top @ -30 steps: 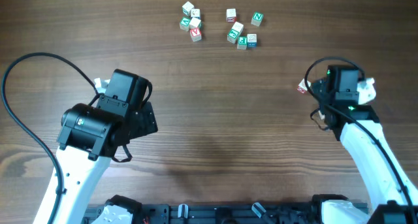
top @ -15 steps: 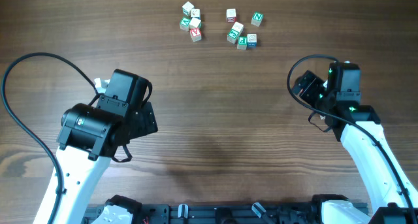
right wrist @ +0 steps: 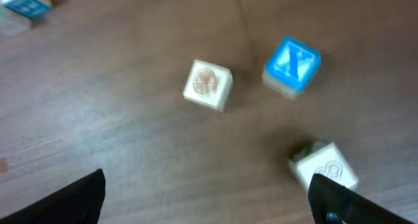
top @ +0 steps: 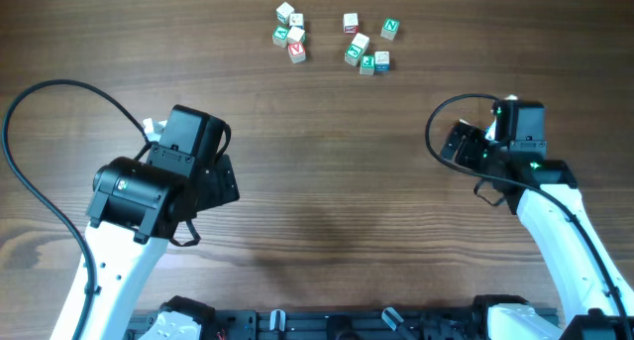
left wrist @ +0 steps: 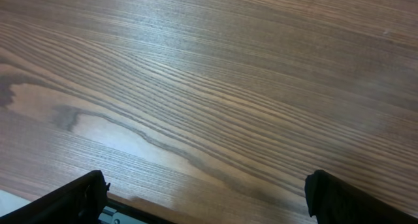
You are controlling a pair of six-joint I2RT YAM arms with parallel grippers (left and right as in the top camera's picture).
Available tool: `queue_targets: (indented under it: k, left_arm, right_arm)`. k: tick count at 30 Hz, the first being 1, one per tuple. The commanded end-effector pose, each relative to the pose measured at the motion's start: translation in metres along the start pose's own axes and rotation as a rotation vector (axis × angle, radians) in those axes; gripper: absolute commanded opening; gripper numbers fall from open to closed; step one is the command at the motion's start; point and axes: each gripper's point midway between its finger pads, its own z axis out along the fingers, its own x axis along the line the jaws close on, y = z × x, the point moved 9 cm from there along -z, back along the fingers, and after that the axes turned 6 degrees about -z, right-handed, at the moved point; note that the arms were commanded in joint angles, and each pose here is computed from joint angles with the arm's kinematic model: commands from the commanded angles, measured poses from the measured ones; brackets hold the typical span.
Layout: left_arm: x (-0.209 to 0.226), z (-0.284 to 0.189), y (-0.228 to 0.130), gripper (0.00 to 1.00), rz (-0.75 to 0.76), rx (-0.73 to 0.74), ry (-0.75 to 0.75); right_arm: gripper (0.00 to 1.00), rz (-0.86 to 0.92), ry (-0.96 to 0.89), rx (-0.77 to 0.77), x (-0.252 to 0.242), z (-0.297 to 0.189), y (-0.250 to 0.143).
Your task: Form a circle
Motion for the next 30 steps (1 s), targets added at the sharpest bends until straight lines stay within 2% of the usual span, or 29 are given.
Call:
queue_targets:
  k: [1,3,5,11,17,24,28,30]
  left_arm:
    - [0.003,-0.001,0.0,1.0,-0.027,-0.012,0.009]
    - [0.003,-0.001,0.0,1.0,-0.027,-0.012,0.009]
    - [0.003,-0.001,0.0,1.0,-0.027,-0.012,0.009]
    - [0.003,-0.001,0.0,1.0,-0.027,-0.012,0.009]
    - [0.003,-0.001,0.0,1.0,-0.027,-0.012,0.009]
    - [0.003,-0.001,0.0,1.0,-0.027,-0.012,0.009]
    - [0.003,-0.001,0.0,1.0,-0.027,-0.012,0.009]
    - [0.003,-0.001,0.0,1.0,-0.027,-0.012,0.009]
  right_arm:
    - [0.99,-0.111,-0.048,-0.153,-0.001,-0.009,0.025]
    - [0.95,-0.106,0.054,-0.235,0.009,-0.012,0.038]
    - [0.95,-0.028,0.096,-0.257,0.013,-0.012,0.043]
    - [0.87,0.128,0.117,-0.203,0.018,0.006,0.038]
    - [0.65,0.282,0.116,-0.136,0.025,0.02,0.029]
    - [0.66,0.342,-0.008,-0.105,0.027,0.037,0.018]
    - [0.8,0.348,-0.064,-0.108,0.022,0.043,0.016]
    - [0.8,0.361,-0.088,-0.114,0.02,0.046,0.016]
